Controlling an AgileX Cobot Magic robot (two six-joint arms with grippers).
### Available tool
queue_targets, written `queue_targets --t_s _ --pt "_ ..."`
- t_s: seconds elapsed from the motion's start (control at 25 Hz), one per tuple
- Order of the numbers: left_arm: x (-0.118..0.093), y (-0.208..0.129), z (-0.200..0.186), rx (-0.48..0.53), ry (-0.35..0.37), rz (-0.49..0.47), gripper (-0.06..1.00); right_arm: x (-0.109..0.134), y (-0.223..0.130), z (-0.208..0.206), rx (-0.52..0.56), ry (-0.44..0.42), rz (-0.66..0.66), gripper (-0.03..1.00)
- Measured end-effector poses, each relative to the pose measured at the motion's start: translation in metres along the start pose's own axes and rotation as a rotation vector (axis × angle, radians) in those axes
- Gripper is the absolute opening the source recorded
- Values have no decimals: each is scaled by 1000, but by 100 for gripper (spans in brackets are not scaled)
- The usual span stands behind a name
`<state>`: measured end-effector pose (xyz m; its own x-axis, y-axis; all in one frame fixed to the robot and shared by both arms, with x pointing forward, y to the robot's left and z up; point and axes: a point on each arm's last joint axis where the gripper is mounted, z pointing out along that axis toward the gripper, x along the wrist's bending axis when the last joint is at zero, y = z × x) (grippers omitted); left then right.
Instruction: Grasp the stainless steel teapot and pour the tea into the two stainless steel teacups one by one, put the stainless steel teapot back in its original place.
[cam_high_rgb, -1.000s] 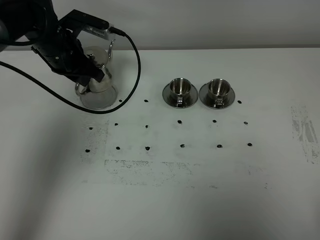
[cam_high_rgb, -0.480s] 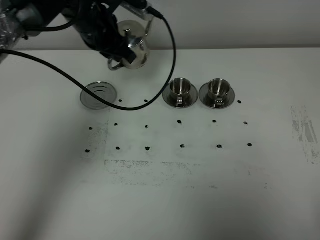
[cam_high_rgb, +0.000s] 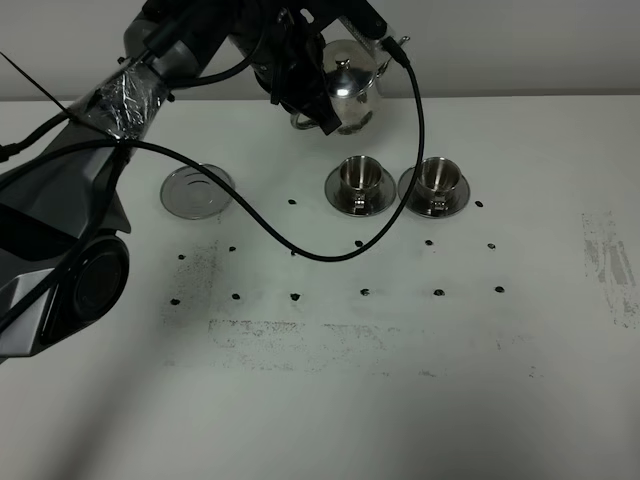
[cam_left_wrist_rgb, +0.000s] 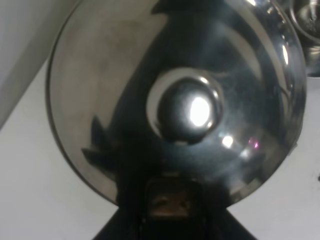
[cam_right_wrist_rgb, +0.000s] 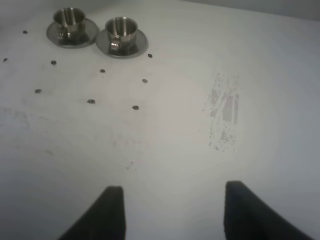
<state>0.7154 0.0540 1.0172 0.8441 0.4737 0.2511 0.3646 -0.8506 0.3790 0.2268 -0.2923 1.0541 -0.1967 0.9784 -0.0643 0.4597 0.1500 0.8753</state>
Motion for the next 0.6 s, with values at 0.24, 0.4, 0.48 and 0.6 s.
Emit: queue_targets --t_s 0.24,0.4,0.48,0.6 --pt "1 2 0 17 50 256 20 0 0 0 0 0 0 47" --pt "3 4 0 7 78 411 20 0 0 0 0 0 0 47" --pt "4 6 -1 -7 96 463 20 0 0 0 0 0 0 47" --pt "6 9 -1 -32 126 511 20 0 0 0 0 0 0 47"
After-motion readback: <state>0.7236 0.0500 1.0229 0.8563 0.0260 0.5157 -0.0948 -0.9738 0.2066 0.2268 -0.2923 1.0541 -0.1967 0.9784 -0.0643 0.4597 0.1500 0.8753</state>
